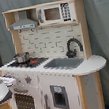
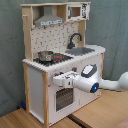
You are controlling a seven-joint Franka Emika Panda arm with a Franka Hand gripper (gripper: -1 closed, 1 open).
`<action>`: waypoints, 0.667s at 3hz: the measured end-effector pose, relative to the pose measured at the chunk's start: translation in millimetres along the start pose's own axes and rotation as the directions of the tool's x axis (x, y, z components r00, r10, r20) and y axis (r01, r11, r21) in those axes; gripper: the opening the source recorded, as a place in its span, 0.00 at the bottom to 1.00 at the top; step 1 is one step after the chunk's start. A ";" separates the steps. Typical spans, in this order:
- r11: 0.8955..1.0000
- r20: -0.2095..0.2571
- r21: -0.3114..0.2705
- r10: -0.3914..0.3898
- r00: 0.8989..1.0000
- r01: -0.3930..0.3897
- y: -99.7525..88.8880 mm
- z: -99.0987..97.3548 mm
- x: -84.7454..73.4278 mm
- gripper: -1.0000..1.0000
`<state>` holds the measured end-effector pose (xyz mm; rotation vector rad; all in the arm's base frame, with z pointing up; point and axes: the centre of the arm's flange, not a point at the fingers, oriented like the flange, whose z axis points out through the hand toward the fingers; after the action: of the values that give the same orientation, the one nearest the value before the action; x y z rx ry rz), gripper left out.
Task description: Play with the kitchen
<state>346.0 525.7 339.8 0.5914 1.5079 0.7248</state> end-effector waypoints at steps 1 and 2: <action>1.000 -0.006 -0.005 0.023 1.000 -0.023 2.5 -1.0 2.3 0.00; 0.992 -0.007 -0.003 0.126 0.992 -0.126 1.9 -0.8 1.9 0.00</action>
<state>344.9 528.3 339.9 0.6866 1.4853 0.8270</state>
